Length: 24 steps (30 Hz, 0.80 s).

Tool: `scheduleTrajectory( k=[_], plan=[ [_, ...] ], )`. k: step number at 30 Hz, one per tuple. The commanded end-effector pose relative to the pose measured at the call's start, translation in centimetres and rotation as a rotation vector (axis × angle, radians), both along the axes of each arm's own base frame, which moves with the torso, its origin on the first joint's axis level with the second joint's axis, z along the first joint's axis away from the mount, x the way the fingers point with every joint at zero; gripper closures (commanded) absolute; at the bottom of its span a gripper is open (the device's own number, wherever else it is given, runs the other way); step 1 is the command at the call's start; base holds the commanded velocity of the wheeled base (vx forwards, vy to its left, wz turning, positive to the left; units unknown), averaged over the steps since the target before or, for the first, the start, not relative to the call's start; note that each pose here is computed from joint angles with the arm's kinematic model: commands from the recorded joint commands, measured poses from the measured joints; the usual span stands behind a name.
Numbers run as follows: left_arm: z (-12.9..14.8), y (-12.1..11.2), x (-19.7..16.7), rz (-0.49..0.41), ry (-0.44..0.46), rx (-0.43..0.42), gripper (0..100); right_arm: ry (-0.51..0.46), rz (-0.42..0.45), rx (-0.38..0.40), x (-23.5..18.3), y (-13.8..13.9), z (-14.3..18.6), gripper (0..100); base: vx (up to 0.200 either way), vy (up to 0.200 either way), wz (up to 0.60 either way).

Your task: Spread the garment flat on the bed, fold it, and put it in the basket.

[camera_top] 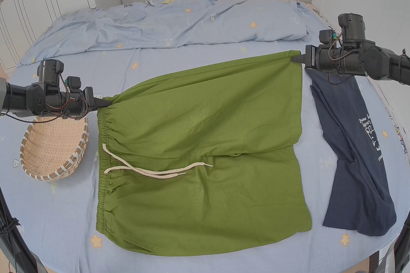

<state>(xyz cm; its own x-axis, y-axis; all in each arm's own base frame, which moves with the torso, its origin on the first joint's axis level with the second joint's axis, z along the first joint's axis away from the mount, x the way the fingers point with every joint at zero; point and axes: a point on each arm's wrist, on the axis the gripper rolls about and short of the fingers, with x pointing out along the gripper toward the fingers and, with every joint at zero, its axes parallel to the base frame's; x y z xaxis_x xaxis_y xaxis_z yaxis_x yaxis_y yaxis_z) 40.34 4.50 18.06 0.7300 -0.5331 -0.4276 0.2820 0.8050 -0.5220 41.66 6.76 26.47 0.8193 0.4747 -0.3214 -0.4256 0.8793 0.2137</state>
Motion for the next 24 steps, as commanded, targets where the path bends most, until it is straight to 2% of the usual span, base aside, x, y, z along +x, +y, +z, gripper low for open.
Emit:
scheduleTrajectory(
  k=[1, 4, 11, 24],
  plan=[
    [-0.1, 0.6, 0.2, 0.013, -0.018, 0.002, 100, 0.005, 0.001, -0.001, 3.1, 0.5, -2.0, 100, 0.000, 0.000, 0.00],
    [-0.1, 0.9, 0.3, 0.020, -0.034, 0.006, 100, -0.007, 0.004, 0.001, 3.9, 0.7, -2.2, 100, 0.000, 0.000, 0.00],
    [-0.4, 1.2, 0.7, 0.028, -0.048, 0.008, 100, 0.062, 0.010, -0.011, 5.4, 1.5, -5.5, 100, 0.000, 0.000, 0.00],
    [-1.4, 1.5, 1.6, 0.029, -0.060, 0.010, 100, 0.102, 0.012, -0.019, 6.2, 2.0, -7.6, 100, 0.000, 0.000, 0.00]
  ],
)
